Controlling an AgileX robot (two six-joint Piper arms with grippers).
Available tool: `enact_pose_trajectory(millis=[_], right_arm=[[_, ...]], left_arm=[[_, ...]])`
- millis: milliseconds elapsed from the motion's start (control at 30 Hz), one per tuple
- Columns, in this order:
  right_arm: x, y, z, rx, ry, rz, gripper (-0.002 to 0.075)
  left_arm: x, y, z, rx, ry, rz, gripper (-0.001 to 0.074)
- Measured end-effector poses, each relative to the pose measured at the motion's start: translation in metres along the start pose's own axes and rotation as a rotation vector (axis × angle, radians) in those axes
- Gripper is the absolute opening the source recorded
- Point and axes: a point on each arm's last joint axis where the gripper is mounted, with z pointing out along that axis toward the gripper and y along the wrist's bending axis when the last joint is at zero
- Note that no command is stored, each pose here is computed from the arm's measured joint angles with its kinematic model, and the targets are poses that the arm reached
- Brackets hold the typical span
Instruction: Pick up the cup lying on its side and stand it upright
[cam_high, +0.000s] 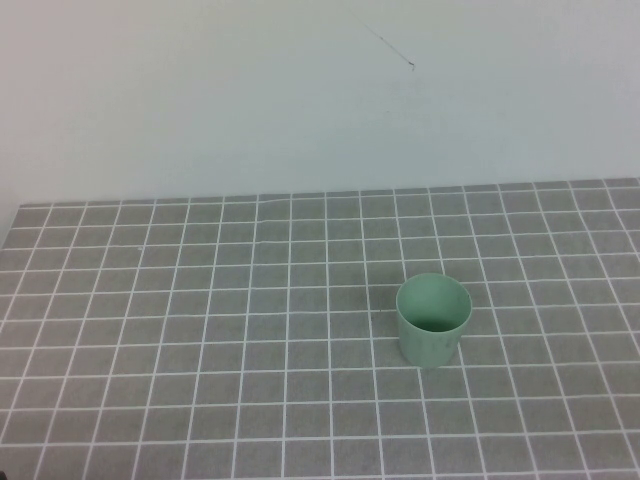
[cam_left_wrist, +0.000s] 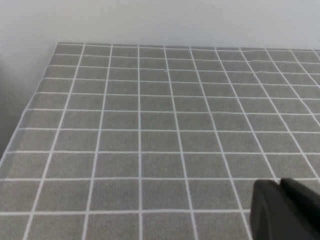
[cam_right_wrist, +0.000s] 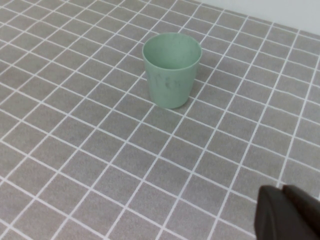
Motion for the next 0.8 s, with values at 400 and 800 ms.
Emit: enact_pose_trajectory(millis=[400,800], right_arm=[[0.0,0.0,0.0,0.002,-0.003,-0.01,-0.0003],[0.03,-0.019,0.013,0.383,-0.391,0.032,-0.0003]], left_arm=[[0.0,0.0,0.0,0.0,0.0,0.0,0.0001],[0.0,0.0,0.0,-0.001,0.0,0.002,0.0001]])
